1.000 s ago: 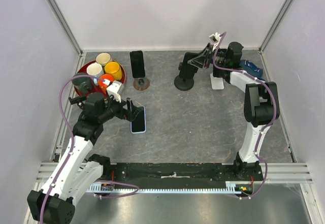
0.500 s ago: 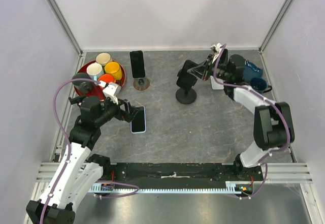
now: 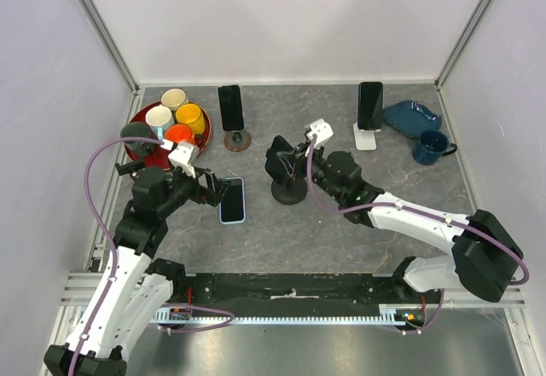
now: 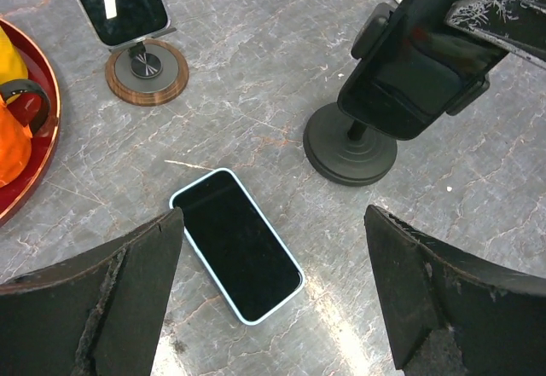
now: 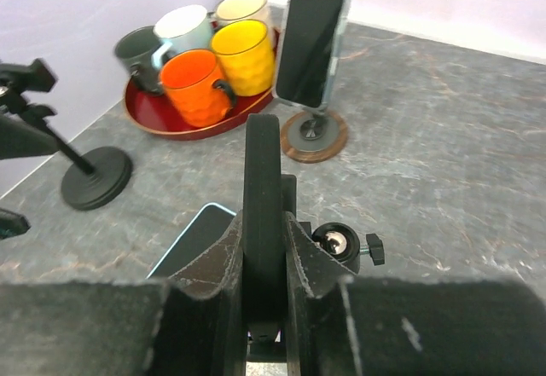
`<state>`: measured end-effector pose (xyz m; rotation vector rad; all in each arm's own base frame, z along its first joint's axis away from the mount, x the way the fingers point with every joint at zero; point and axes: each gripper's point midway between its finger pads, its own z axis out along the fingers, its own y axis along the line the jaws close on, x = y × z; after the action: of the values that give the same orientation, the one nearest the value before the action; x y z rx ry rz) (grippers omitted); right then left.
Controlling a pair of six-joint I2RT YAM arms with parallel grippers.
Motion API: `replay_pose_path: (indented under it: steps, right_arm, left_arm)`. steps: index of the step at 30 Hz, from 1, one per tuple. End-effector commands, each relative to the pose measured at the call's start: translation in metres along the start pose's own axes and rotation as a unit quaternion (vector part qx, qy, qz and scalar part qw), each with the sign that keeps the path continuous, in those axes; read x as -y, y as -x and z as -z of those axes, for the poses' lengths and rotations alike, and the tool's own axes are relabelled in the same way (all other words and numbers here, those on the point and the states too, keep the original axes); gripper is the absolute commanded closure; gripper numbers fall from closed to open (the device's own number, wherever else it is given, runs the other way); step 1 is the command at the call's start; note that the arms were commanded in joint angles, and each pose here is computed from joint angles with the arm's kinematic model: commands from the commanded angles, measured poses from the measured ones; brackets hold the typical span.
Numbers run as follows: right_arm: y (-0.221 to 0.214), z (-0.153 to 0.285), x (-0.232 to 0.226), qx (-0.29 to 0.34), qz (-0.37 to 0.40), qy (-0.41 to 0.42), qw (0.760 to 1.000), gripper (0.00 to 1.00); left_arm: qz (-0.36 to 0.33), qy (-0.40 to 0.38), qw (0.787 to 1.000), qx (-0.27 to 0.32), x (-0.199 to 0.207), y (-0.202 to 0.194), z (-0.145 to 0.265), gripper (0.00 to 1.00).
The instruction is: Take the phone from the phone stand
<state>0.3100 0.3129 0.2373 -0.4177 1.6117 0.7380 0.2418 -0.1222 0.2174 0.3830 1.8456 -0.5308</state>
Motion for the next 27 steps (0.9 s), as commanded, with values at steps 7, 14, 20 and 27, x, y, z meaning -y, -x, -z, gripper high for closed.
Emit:
replay_pose_path:
  steps: [7, 14, 20, 27]
  right_arm:
    - [0.048, 0.021, 0.011, 0.167, -0.064, -0.187, 0.966, 1.0]
    - [0.03, 0.023, -0.004, 0.158, -0.07, -0.228, 0.958, 1.0]
    - [0.016, 0.026, -0.005, 0.137, -0.078, -0.238, 0.958, 0.87]
    - [0.021, 0.03, -0.01, 0.129, -0.078, -0.222, 0.963, 0.52]
  left_arm:
    - [-0.008, 0.021, 1.0, 0.011, -0.007, 0.004, 0.002, 0.07]
    - [-0.008, 0.027, 1.0, 0.009, -0.009, 0.003, 0.001, 0.08]
    - [-0.007, 0.027, 1.0, 0.007, -0.009, 0.002, 0.001, 0.08]
    - [-0.008, 0.025, 1.0, 0.006, -0.009, 0.002, 0.001, 0.08]
